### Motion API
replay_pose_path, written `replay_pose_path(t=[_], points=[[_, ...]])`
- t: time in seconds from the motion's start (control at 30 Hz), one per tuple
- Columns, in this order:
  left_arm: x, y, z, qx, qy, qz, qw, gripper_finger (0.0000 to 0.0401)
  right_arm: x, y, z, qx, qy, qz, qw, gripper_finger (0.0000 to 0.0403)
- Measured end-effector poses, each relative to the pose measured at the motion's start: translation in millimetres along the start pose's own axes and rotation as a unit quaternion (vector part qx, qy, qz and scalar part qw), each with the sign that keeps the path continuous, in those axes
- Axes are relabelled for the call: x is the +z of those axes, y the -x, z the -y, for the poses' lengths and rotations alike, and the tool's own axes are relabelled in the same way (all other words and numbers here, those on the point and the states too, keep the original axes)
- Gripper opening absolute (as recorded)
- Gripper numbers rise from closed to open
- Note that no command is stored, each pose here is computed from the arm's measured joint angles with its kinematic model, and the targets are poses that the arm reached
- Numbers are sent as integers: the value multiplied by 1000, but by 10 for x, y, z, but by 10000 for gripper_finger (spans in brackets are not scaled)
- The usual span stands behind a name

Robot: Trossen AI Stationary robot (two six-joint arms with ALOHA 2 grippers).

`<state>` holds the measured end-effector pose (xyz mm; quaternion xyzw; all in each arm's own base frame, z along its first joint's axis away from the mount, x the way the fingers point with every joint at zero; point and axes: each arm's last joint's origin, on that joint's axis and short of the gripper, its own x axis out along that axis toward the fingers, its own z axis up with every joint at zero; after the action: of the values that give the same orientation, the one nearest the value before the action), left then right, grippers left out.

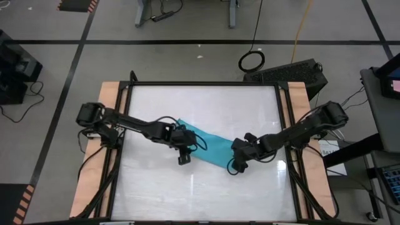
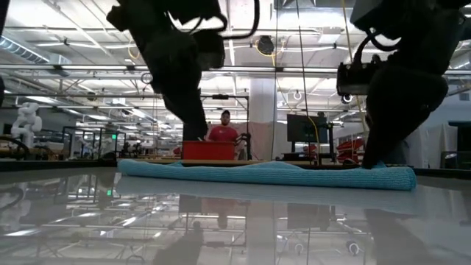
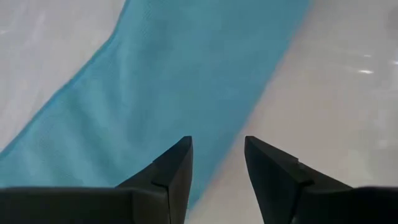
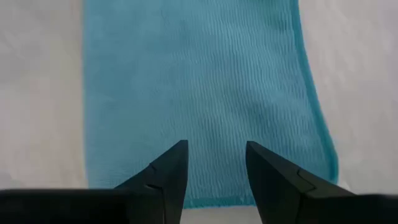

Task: Roll towel
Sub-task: Roll the blue microfiber towel

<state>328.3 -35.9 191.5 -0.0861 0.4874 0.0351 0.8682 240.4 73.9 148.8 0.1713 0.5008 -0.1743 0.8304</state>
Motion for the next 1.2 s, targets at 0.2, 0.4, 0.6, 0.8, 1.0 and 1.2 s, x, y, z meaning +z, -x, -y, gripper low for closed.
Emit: replay_pose_path(t=[0.2,0.4,0.6,0.8,1.0,1.2], points=[[-83,-302,-101,23,-19,-49,998,152,-39,-161,-54,12,-14,-27,999,135],[-135,-515,-215,38,-62,-78,994,152,-86,-242,-233,56,-55,-16,997,130],[-78,-527,-383,90,-128,-66,985,152,-178,-218,-431,107,-119,-4,987,130],[-1,-529,-602,109,-188,-53,975,152,-196,-255,-603,154,-171,21,973,130],[109,-388,-680,123,-206,-35,970,152,-35,-211,-849,232,-156,67,958,130],[274,-122,-479,111,-213,18,971,152,219,87,-1017,252,-74,115,958,130]])
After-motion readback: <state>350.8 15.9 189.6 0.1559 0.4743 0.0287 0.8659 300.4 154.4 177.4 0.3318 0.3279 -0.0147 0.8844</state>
